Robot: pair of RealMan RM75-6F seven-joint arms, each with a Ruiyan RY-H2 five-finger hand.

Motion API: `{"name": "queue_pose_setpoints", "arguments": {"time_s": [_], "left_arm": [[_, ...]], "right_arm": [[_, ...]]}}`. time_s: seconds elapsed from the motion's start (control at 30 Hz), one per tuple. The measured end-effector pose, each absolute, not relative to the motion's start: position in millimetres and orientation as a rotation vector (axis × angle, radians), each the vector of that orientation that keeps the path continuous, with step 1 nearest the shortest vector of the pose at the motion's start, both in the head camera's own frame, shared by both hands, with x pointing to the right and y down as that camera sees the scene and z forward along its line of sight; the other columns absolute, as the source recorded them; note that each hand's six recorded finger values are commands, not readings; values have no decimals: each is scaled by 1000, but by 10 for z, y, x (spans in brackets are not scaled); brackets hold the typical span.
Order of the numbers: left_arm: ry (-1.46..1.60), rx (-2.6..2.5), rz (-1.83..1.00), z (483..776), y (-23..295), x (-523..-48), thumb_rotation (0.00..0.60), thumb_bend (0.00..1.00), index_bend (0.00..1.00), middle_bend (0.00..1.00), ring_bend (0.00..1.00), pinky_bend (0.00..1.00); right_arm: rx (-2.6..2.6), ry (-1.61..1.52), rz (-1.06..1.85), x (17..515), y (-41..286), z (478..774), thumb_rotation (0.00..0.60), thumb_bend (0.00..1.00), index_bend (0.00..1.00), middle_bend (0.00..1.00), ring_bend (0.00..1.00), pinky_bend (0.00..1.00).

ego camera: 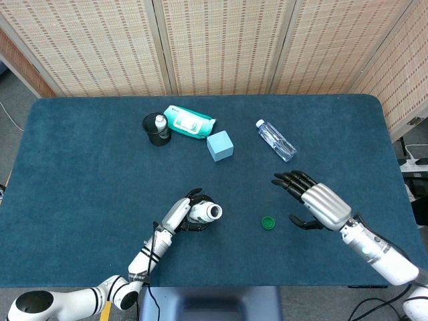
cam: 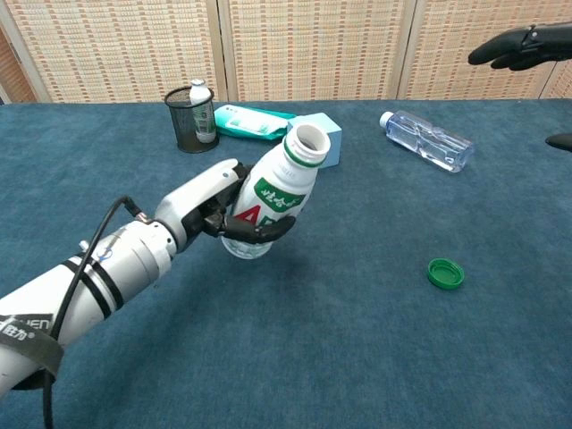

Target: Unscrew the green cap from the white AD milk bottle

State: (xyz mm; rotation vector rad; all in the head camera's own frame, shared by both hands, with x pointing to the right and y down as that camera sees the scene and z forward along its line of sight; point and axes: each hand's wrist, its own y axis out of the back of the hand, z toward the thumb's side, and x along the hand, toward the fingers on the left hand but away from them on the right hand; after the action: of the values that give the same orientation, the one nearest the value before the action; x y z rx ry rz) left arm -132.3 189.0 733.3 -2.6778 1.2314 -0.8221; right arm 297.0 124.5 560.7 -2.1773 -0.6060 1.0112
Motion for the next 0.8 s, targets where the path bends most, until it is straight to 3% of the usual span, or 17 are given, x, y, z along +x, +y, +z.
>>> {"name": "queue_pose_setpoints", "arguments": {"time_s": [0.1, 0.2, 0.33, 0.4, 0.5, 0.8], "left_arm": [[1094, -2493, -893, 7317, 1843, -1466, 600, 875, 667, 720, 320, 29], [923, -2302, -977, 7336, 1841, -1593, 600, 841, 539, 569, 253, 13], [675, -2064, -1088, 7411, 1890, -1745, 600, 752, 117, 259, 92, 0], [586, -1991, -1133, 7460, 1919, -1802, 600, 669, 9, 134, 24, 0], [488, -1954, -1210, 7555, 1980, -1883, 600, 496, 0, 6, 0, 0], [538, -2041, -1190, 7455, 1973, -1807, 600, 330, 0, 0, 0, 0]], "right_arm": [[-2180, -603, 1029, 3027, 1272, 5609, 600, 323, 42, 27, 0, 0], [-2192, -612, 1031, 3039, 1276, 5605, 600, 323, 38, 27, 0, 0], [-2207, -602, 1027, 3025, 1295, 5604, 600, 323, 37, 27, 0, 0], [-2210, -589, 1030, 3023, 1313, 5600, 600, 323, 35, 27, 0, 0], [-2206, -590, 1037, 3042, 1311, 5588, 600, 323, 30, 27, 0, 0], [-2204, -609, 1047, 3099, 1304, 5586, 600, 323, 9, 25, 0, 0]]}}
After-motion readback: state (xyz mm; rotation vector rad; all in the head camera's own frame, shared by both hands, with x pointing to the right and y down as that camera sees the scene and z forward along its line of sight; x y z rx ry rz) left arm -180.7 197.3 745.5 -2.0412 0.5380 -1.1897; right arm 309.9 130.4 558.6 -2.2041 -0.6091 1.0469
